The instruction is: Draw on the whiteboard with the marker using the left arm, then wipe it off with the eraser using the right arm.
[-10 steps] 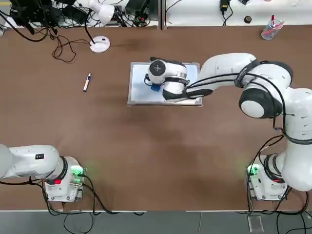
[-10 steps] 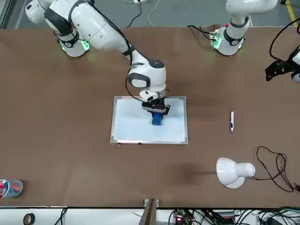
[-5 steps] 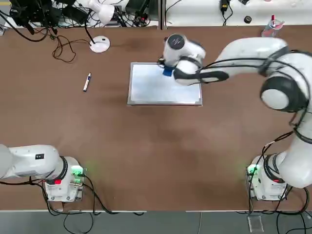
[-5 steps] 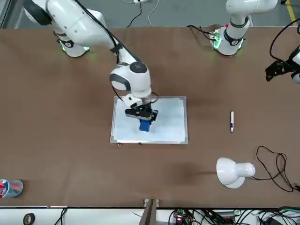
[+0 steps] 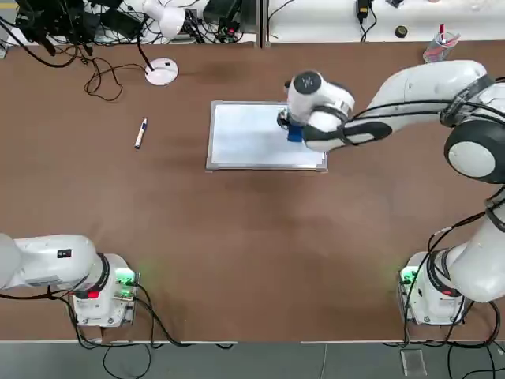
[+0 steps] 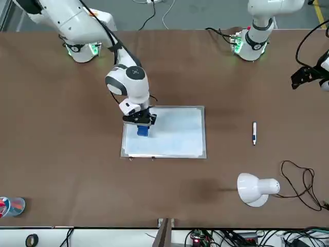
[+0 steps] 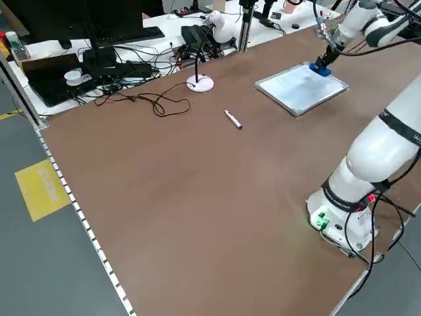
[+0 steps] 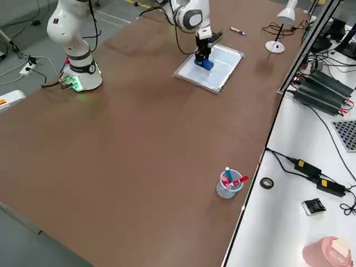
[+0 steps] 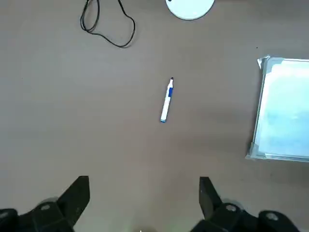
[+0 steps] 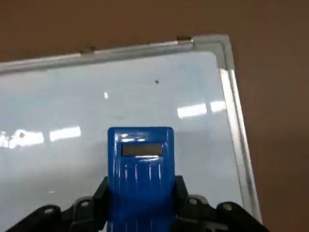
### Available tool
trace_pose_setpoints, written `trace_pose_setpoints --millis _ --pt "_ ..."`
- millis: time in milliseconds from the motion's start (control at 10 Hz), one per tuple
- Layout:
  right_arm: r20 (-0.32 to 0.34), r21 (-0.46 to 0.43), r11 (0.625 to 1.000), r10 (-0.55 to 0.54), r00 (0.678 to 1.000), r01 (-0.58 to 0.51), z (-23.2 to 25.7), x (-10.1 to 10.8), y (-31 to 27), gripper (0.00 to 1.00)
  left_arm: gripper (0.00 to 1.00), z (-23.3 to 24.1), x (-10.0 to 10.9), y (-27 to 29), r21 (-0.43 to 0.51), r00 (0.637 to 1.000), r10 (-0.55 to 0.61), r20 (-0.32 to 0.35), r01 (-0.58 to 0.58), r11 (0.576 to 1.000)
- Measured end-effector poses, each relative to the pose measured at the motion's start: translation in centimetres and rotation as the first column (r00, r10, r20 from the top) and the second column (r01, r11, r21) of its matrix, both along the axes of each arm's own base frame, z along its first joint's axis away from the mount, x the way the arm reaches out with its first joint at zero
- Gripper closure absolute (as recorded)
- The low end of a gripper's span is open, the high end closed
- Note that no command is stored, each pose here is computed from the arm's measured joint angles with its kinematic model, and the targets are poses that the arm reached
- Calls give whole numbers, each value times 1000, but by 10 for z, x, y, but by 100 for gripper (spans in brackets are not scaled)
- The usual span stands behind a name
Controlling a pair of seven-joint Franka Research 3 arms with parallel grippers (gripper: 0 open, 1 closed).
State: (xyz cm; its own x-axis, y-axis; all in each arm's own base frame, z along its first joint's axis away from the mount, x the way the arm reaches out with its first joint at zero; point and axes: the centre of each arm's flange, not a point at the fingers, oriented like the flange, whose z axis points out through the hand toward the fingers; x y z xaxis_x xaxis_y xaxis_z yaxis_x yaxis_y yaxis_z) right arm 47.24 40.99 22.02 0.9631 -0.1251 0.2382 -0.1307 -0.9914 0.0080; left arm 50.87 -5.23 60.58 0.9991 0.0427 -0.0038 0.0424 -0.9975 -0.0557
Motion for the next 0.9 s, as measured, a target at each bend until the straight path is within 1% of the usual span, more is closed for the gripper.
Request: trace_pose_setpoints --millis 100,200,500,700,900 --pt "-19 -8 1000 7 1000 -7 -15 -5 -2 45 0 0 0 0 0 1000 0 0 0 1000" --pt "-22 -10 1000 16 1000 -16 -24 -7 -2 45 0 0 0 0 0 1000 0 0 0 1000" --pt "-6 -20 1000 15 1000 -15 -24 -9 1 45 0 0 0 0 0 1000 1 0 -1 1000" --pt "17 -20 1000 2 1000 -1 -26 -9 11 45 0 0 0 1 0 1000 1 0 -1 1000" --pt "56 -13 1000 -21 998 21 -28 -8 31 45 0 0 0 1 0 1000 2 0 -2 1000"
